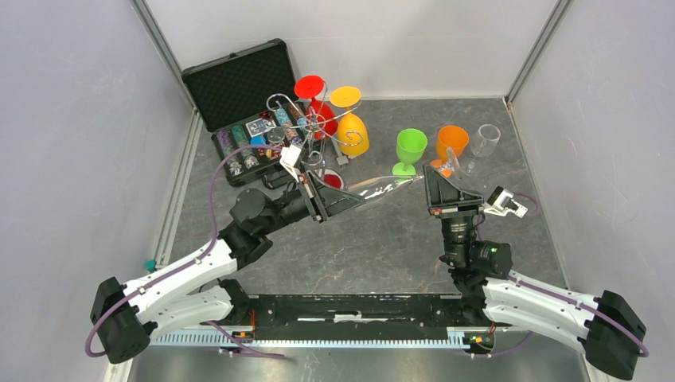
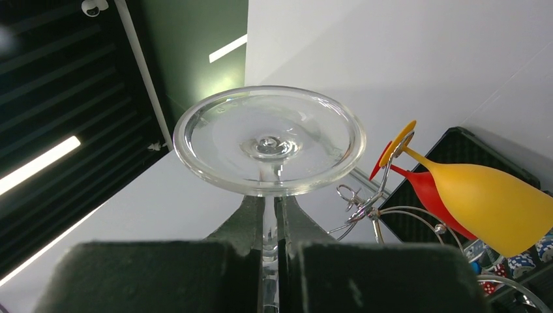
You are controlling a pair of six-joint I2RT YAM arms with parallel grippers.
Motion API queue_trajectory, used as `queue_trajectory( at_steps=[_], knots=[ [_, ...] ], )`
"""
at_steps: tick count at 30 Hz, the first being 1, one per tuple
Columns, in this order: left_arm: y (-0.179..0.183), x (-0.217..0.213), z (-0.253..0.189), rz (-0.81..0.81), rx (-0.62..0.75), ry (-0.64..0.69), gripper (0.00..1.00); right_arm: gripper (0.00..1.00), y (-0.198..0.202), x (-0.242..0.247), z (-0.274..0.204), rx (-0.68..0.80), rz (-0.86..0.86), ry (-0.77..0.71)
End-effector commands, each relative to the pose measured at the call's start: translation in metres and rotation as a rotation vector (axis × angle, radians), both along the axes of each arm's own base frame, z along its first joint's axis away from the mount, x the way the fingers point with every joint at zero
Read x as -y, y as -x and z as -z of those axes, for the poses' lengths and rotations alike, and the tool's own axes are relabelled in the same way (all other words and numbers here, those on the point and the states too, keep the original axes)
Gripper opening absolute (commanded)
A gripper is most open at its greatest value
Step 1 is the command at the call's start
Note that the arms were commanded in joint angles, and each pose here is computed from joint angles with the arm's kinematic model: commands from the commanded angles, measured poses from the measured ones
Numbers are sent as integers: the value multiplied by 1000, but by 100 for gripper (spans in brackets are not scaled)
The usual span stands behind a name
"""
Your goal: Take the wine glass off the wine glass rack
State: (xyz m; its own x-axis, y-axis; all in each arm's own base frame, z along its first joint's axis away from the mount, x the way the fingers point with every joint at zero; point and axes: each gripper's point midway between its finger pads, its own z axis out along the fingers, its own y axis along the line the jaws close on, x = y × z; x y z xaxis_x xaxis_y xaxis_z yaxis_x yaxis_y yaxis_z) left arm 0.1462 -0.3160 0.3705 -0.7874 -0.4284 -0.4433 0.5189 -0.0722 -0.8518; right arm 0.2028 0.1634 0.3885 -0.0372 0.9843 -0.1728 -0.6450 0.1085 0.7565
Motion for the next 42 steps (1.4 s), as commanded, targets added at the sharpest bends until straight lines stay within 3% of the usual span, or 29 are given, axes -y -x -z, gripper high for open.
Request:
queue_trajectory(
  at_steps=[1, 6, 11, 12, 14, 20, 23, 25, 33, 42],
  knots=[
    [-9, -2, -33, -65, 119, 63, 24, 0, 1, -13, 8, -8, -44, 41],
    [-11, -3, -34, -80, 120, 65, 23, 0, -1, -14, 12, -20, -44, 44],
    [-14, -3, -32, -93, 118, 57, 2, 0, -1, -15, 12, -25, -46, 51],
    [-14, -3, -32, -97, 120, 53, 2, 2, -2, -16, 14, -32, -44, 64],
    [-17, -4, -31, -116, 123, 37, 2, 13, -4, -18, 18, -49, -39, 90],
    [-32, -11, -19, -224, 147, -113, 2, 58, -15, -23, 44, -151, 2, 233],
    [-38, -10, -10, -245, 159, -220, 2, 74, -20, -27, 64, -224, 20, 344],
    [-43, -9, 5, -244, 146, -335, 2, 79, -22, -26, 82, -276, 36, 430],
    [-53, -4, 50, -192, 119, -671, 2, 80, -21, 14, 153, -491, 183, 755],
    [-64, 25, 69, -127, 200, -1008, 2, 70, -16, 97, 121, -612, 529, 996]
  ],
)
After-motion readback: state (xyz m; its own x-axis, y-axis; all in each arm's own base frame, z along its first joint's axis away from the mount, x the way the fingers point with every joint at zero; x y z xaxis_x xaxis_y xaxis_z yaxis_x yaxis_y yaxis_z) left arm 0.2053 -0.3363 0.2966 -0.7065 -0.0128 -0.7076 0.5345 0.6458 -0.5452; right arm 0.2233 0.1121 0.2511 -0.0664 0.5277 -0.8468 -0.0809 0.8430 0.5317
